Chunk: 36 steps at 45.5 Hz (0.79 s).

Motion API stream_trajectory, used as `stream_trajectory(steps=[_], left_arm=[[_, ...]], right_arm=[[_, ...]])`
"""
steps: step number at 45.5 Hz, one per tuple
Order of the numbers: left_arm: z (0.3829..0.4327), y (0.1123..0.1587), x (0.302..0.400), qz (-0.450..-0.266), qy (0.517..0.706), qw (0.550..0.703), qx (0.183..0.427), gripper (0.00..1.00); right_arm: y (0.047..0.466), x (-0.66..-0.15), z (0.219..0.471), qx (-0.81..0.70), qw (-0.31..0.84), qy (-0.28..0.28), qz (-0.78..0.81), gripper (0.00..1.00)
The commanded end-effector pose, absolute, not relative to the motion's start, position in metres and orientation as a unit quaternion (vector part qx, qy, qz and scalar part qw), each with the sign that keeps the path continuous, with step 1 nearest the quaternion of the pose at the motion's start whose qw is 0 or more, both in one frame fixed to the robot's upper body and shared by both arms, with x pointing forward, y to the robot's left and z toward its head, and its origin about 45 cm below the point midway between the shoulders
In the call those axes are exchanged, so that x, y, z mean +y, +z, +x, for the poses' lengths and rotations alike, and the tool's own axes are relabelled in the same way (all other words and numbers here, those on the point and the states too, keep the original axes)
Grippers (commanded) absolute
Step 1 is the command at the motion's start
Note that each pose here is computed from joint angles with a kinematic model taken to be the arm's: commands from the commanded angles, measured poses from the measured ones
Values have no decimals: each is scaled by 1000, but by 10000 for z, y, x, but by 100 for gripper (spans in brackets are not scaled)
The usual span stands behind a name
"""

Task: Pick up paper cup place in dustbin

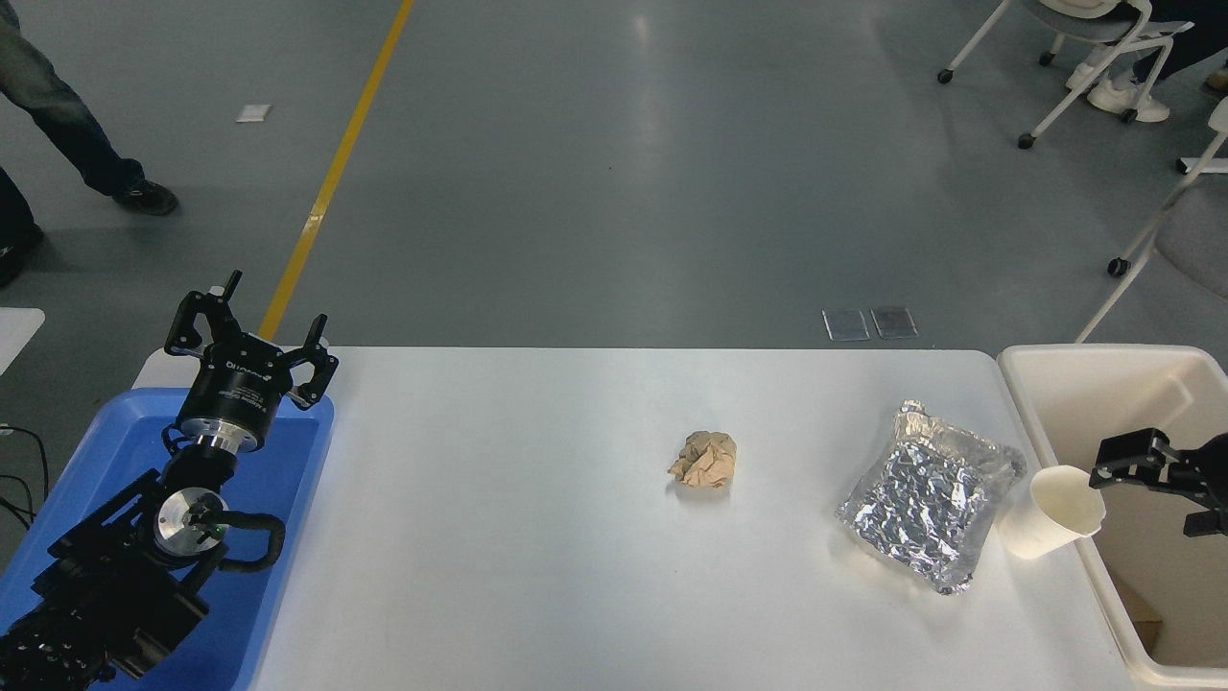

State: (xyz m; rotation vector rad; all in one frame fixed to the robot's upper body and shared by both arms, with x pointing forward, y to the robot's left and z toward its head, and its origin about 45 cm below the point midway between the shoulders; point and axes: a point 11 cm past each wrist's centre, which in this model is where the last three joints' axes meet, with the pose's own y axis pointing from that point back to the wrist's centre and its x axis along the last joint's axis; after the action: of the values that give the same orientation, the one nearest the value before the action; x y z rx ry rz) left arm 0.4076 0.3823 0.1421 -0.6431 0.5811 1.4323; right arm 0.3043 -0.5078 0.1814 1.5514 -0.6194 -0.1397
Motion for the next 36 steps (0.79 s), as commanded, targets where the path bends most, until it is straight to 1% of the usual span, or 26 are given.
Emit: stream_trajectory(steps=[1, 10, 14, 20, 23, 28, 32, 36], left_arm=[[4077, 1423, 3822, -286, 635, 669, 258, 99], [4077, 1423, 3821, -285, 635, 670, 258, 99], [4076, 1420, 3825, -285, 636, 669, 258, 99], [4076, 1420, 3825, -285, 636, 669, 258, 99], [4076, 1420, 3825, -285, 636, 669, 258, 99], [4077, 1423, 3821, -285, 635, 670, 258, 99], [4077, 1423, 3821, -285, 635, 670, 258, 99], [4077, 1423, 3821, -285, 635, 670, 258, 99]], right_arm=[[1608, -5094, 3067, -280, 673, -38, 683, 100], [1418, -5061, 3060, -274, 675, -24, 684, 100], [1321, -5019, 3012, -270, 672, -30, 689, 100], [1275, -5039, 2986, -272, 675, -23, 685, 93], [1223, -5035, 2995, -269, 680, -11, 681, 92], [1210, -5065, 3015, -271, 684, -3, 677, 83], [1220, -5077, 3031, -272, 685, 1, 676, 67], [1220, -5072, 3036, -274, 683, 1, 677, 60]])
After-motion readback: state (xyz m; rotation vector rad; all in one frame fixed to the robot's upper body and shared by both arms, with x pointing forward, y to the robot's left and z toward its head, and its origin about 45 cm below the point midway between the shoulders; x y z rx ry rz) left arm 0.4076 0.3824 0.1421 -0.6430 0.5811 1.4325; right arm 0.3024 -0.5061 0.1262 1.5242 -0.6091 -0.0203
